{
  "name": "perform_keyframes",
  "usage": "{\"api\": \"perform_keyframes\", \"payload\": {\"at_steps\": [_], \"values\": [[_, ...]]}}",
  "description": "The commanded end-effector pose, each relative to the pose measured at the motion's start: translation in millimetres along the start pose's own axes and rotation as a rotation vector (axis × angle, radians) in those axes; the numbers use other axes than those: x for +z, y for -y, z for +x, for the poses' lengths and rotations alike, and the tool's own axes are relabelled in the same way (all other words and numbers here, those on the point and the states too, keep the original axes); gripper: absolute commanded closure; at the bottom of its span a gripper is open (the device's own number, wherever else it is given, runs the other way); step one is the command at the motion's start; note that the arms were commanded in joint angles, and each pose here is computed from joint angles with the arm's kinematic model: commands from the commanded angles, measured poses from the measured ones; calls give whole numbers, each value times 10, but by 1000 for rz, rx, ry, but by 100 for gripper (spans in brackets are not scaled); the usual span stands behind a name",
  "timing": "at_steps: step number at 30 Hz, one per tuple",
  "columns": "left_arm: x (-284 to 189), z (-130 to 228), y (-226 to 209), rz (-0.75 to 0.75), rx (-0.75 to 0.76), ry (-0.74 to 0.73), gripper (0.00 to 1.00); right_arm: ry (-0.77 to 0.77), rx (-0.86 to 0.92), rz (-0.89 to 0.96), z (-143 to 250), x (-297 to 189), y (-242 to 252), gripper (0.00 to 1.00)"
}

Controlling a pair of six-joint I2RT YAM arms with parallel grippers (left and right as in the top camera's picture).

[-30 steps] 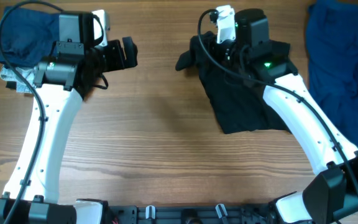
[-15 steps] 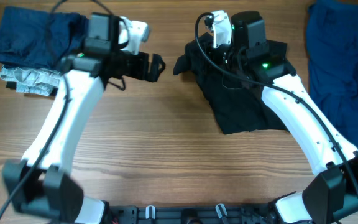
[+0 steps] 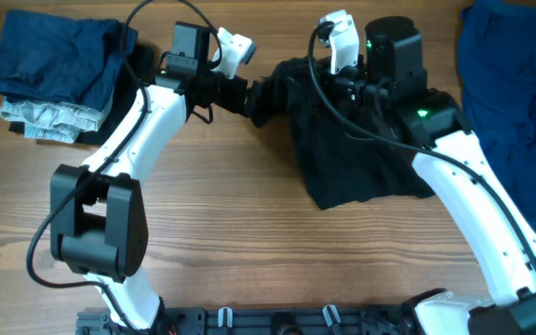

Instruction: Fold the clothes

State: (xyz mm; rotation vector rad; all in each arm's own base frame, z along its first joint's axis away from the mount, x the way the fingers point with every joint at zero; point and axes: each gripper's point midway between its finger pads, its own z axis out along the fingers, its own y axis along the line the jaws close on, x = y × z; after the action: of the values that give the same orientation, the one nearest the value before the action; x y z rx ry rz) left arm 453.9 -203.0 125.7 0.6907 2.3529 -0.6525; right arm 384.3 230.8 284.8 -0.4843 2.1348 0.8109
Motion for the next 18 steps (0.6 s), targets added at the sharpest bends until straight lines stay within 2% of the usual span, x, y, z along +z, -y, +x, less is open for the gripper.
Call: {"api": "perform_keyframes", "payload": {"at_steps": [1,8,18], "values": [[133,-31,228,73,63,16,0,24,-36,-39,-102,-99,-140,96],[199,-16,415,99,89,2,0,30,-38,-3,-113,-96,-78,96],[-160,108,222,61,0,-51,1,32,-38,75,-111,-18,99,96]]}}
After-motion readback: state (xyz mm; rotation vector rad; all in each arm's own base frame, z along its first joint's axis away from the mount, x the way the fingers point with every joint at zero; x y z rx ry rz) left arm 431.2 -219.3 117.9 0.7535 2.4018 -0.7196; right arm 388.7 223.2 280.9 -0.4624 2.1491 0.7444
